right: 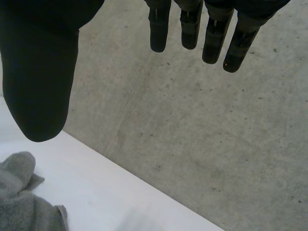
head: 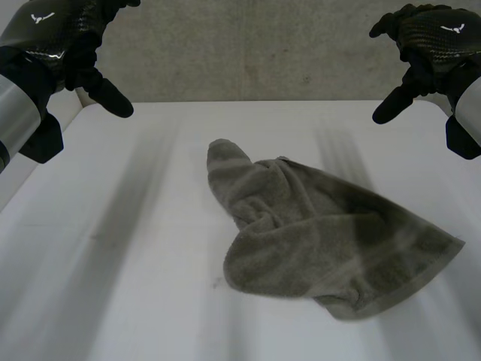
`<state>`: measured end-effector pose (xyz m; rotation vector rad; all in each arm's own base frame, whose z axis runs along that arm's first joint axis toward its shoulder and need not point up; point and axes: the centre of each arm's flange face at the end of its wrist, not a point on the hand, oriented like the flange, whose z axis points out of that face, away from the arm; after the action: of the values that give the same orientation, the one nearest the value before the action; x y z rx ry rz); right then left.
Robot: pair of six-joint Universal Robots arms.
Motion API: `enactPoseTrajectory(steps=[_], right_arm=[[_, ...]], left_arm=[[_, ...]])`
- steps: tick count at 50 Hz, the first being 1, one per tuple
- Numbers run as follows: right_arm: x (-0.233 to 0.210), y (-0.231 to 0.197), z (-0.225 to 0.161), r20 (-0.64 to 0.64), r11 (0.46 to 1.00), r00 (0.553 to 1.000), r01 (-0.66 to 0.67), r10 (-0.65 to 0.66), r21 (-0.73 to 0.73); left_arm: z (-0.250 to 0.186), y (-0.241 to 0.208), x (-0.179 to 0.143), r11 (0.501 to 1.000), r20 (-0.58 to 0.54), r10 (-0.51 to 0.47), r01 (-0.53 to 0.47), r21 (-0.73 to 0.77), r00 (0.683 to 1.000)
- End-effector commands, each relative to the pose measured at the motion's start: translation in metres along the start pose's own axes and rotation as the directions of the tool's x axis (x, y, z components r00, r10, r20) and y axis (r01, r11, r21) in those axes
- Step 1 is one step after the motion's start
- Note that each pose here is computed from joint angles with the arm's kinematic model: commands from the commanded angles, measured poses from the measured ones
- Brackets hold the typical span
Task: Fold the towel.
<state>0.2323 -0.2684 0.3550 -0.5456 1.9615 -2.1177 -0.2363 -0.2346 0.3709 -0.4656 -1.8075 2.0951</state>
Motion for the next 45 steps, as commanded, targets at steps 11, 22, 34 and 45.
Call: enactPoseTrajectory(steps=[11, 22, 34, 45], right_arm=[[-0.009, 0.049, 0.003, 0.128, 0.937, 0.963, 0.260, -0.236, -0.232], [-0.036, 0.124, -0.035, 0.278, 0.864, 0.960, 0.169, -0.036, -0.474], [-0.058, 0.191, -0.079, 0.286, 0.854, 0.956, 0.096, 0.064, -0.512], [-0.065, 0.208, -0.078, 0.303, 0.891, 0.952, 0.099, 0.045, -0.443]], left_arm=[[0.029, 0.087, 0.016, 0.971, -0.055, -0.034, 0.020, -0.236, 0.998], [0.009, 0.156, 0.050, 0.901, -0.138, -0.075, 0.008, -0.433, 0.988], [-0.007, 0.197, 0.062, 0.900, -0.168, -0.079, -0.002, -0.435, 0.983], [-0.007, 0.194, 0.062, 0.907, -0.168, -0.079, 0.000, -0.422, 0.983]])
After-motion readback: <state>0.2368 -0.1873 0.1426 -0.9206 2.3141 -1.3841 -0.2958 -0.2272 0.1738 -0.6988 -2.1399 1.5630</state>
